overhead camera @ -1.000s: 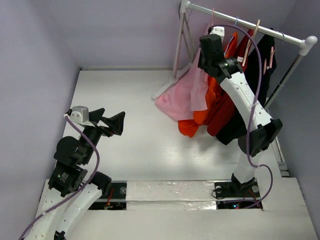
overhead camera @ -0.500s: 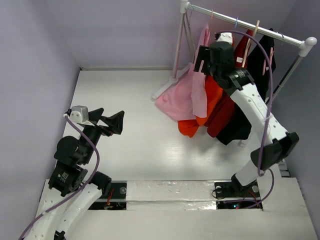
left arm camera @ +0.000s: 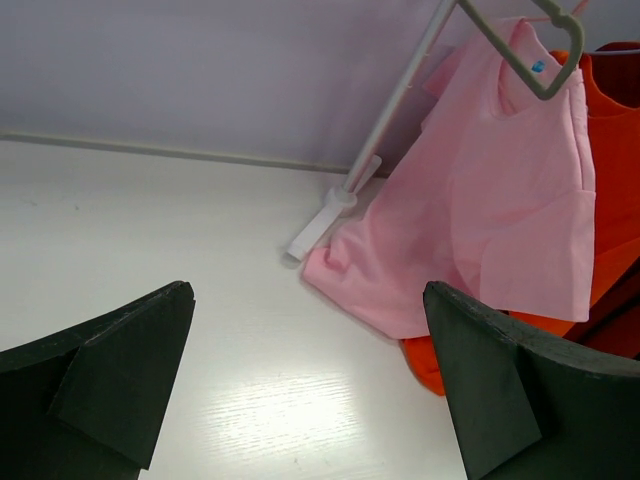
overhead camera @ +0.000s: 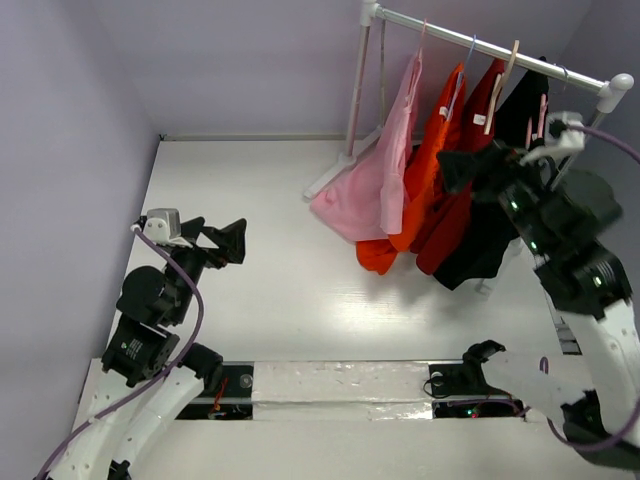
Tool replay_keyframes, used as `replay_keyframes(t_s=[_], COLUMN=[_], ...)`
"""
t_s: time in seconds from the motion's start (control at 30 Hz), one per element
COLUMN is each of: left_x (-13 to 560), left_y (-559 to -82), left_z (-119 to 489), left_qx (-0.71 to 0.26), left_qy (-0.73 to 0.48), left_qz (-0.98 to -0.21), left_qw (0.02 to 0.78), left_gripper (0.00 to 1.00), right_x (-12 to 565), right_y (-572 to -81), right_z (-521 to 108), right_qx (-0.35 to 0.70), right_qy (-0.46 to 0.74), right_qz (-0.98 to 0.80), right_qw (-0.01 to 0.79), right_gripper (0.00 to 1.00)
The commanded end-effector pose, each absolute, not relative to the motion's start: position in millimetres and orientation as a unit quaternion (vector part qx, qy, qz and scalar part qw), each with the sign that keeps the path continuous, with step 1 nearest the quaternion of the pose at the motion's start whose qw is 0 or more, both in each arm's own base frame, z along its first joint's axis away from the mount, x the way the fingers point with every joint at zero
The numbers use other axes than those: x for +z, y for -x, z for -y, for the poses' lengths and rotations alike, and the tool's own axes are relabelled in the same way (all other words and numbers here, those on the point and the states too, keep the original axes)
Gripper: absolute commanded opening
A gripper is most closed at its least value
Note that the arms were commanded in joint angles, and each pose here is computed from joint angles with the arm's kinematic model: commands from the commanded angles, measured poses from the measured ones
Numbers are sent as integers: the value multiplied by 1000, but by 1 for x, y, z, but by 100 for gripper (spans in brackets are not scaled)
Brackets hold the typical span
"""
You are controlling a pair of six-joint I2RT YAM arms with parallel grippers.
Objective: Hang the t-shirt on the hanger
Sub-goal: Reset both arms
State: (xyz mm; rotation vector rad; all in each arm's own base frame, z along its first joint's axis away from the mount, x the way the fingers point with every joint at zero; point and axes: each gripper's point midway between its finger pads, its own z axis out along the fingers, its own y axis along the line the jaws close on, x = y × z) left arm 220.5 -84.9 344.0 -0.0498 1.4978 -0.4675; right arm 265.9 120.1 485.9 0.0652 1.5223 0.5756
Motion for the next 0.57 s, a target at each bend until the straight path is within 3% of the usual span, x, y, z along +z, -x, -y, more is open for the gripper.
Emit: replay_keyframes(t_s=[0.0,0.23,0.53], left_x=[356,428,425], left_y=[-226,-213,-220], left_z=[85,97,113], left_qx=[-210,-284,-322], left_qy=[32,31,36], left_qz=[-666,-607,-611], left_qw=[715,742,722], left_gripper=[99,99,99], right_x=[514,525,482], right_y=[-206,-116,-118], right_z=[-127,-55,-22], right_qx=[336,306,230], right_qy=[39,-5,-48], right_qz=[-613,-516,-532], right_qw=[714,800,813], right_gripper=[100,100,100])
